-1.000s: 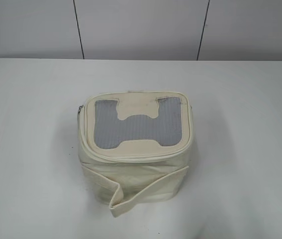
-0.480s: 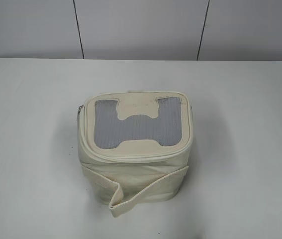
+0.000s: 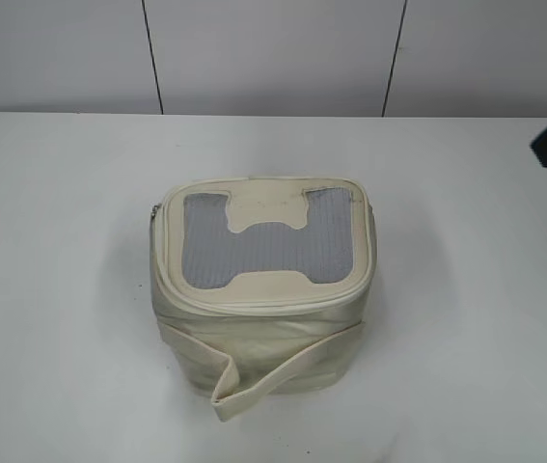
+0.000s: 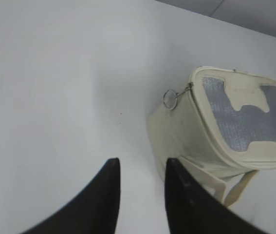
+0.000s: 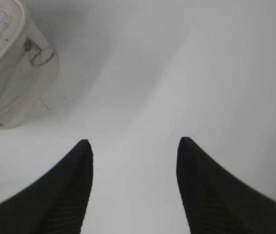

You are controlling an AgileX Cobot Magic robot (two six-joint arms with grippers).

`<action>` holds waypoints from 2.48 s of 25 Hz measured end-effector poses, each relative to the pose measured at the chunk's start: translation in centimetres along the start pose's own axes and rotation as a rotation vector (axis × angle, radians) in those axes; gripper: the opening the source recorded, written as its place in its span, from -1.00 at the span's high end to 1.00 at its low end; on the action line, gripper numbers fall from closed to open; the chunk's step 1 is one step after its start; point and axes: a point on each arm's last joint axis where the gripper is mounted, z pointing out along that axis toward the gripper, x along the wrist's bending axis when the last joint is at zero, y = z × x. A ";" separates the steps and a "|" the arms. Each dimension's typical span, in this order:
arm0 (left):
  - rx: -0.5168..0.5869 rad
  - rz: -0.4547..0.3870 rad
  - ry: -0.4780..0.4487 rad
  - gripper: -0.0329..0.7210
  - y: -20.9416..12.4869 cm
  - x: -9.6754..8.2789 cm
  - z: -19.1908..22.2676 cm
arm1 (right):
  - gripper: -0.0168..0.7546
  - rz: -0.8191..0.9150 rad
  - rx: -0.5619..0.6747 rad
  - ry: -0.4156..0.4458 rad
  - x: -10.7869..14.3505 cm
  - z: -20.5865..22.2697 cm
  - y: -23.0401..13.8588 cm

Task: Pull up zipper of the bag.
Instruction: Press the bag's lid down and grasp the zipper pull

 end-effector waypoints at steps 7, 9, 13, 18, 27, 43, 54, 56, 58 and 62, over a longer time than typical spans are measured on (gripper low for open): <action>0.107 -0.116 -0.111 0.26 2.4 0.0 5.1 | -0.18 -0.149 0.076 0.178 0.7 5.4 7.4; 0.149 -0.120 -0.132 0.26 2.9 0.2 6.6 | -0.18 -0.178 0.085 0.218 0.8 6.5 9.5; 0.229 -0.131 -0.128 0.26 4.0 0.7 9.3 | -0.18 -0.231 0.095 0.269 1.1 8.6 13.3; 0.249 -0.107 -0.127 0.26 5.9 0.9 10.9 | -0.18 -0.271 0.010 0.286 1.6 9.7 17.2; 0.237 -0.098 -0.129 0.26 7.7 0.9 12.0 | -0.18 -0.359 -0.042 0.334 4.2 10.4 18.9; 0.309 -0.062 -0.148 0.26 7.1 0.4 12.8 | -0.17 -0.359 0.000 0.501 7.5 14.9 18.2; 0.312 -0.064 -0.152 0.26 7.0 0.4 12.8 | -0.17 -0.441 0.058 0.511 12.1 15.1 17.6; 0.316 -0.064 -0.154 0.26 7.0 0.3 12.8 | -0.17 -0.437 0.104 0.495 12.1 15.8 16.8; 0.320 -0.064 -0.155 0.26 7.0 0.3 12.7 | -0.16 -0.433 0.143 0.495 12.2 16.3 16.0; 0.322 -0.064 -0.156 0.26 7.0 0.3 12.7 | -0.11 -0.433 0.161 0.499 12.1 15.0 15.2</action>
